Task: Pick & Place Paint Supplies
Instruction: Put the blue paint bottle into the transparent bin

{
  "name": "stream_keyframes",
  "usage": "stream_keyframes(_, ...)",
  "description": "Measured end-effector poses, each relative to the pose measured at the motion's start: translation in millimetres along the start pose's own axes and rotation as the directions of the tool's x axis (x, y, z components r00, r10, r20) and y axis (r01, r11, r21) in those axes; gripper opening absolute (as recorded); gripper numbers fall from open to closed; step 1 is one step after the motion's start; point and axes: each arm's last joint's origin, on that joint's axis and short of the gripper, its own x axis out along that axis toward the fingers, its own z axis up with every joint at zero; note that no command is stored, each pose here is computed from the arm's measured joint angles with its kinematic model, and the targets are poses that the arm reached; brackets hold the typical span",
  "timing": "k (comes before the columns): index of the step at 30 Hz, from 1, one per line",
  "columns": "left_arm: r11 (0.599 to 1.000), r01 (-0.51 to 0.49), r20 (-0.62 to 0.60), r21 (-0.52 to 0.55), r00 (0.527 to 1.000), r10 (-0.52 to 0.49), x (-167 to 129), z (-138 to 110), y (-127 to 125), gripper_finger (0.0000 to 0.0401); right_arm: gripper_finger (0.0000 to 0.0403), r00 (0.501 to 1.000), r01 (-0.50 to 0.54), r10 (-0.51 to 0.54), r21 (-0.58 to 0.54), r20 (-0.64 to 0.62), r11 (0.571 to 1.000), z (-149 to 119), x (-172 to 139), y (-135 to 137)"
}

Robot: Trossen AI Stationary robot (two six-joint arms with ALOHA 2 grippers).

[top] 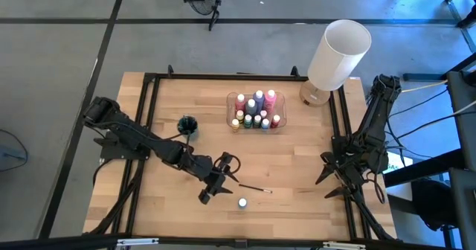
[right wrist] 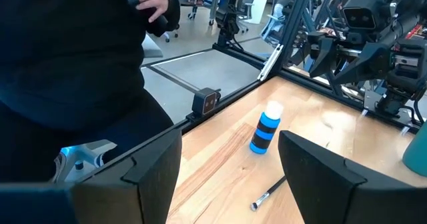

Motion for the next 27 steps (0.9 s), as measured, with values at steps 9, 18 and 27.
stream_keyframes(9,1.000,0.006,-0.016,0.002,1.000,-0.006,0.0,-1.6,-0.5,0.0257,0.0252,1.000,0.005,-0.005,-0.004,-0.001,1.000,-0.1,0.0,-0.2)
stream_keyframes(18,1.000,0.023,-0.027,0.003,0.999,-0.023,-0.2,-2.3,-3.7,0.0265,0.0252,1.000,0.005,-0.005,0.009,-0.004,1.000,-0.4,0.0,-0.1)
stream_keyframes(27,0.991,0.058,-0.042,-0.120,0.997,-0.064,4.9,-7.2,-3.8,0.0265,0.0252,1.000,0.006,-0.006,0.021,-0.001,1.000,-0.1,0.0,-0.1)
